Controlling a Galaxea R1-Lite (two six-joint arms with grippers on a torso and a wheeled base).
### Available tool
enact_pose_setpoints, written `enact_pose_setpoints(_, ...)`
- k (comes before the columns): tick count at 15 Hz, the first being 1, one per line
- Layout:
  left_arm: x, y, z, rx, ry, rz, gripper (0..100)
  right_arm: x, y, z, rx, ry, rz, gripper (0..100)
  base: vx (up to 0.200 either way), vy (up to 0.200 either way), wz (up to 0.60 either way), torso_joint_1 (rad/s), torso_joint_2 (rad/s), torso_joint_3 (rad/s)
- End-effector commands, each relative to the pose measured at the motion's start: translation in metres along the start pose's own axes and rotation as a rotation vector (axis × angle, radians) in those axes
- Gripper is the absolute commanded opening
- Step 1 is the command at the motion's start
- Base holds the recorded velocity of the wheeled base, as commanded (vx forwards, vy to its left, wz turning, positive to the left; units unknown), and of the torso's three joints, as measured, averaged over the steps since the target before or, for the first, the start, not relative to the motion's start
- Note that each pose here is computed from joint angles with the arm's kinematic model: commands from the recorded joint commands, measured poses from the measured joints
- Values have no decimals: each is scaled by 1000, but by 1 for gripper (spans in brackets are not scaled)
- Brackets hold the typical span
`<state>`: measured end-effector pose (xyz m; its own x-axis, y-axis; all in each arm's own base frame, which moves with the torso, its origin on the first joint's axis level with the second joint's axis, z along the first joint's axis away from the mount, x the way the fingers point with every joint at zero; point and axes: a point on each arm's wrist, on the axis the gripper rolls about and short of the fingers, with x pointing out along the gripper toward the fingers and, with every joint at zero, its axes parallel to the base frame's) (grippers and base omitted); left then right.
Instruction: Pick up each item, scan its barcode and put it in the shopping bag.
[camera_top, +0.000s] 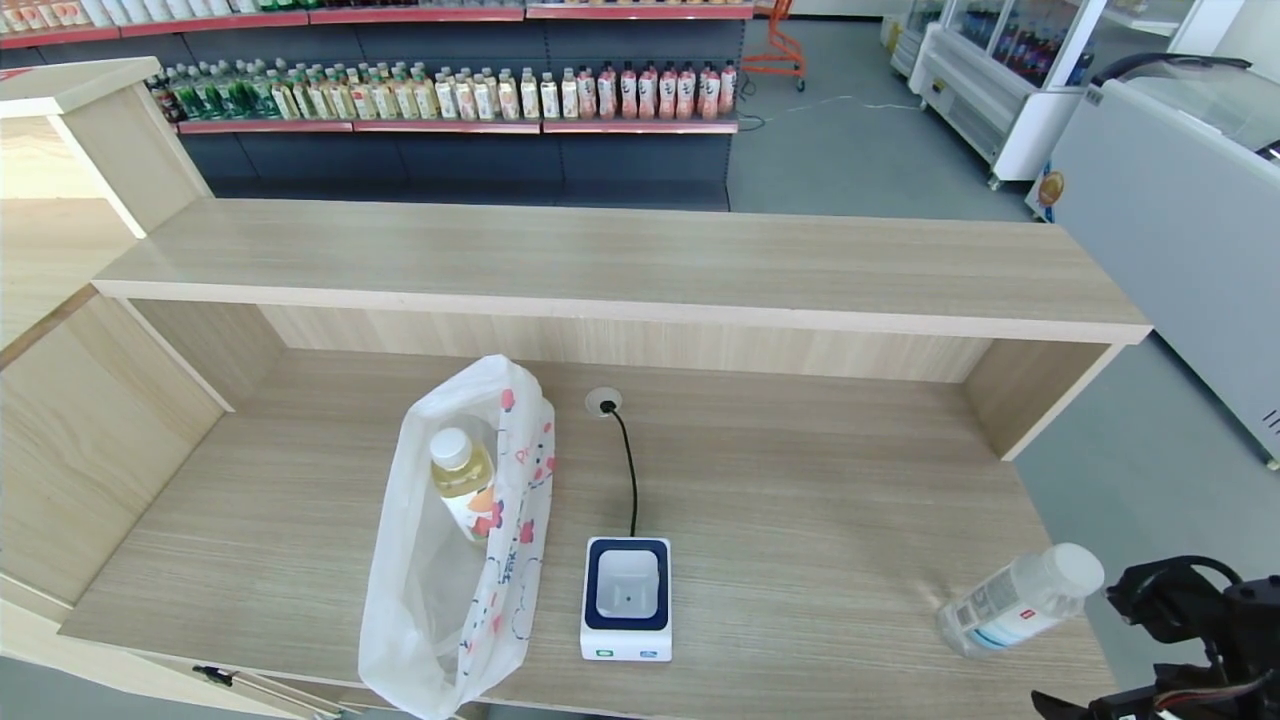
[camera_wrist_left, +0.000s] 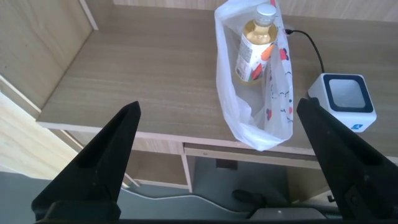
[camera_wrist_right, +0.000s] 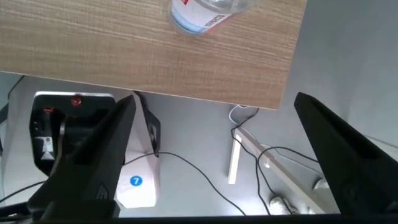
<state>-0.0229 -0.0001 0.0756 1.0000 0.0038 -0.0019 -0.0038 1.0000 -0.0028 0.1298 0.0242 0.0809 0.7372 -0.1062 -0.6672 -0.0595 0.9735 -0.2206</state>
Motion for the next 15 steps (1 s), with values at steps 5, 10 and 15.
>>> enact_pose_setpoints(5,0,0,0,0,0,1,100,-7,-3,14,26,-84,-1,100,0,0,0,0,0,0)
enact_pose_setpoints(10,0,0,0,-2,0,1,100,-8,-3,18,20,-104,-3,100,-80,0,0,0,1,1)
enact_pose_setpoints(15,0,0,0,0,0,1,100,-8,-4,19,23,-112,-32,100,-160,0,0,8,4,-2)
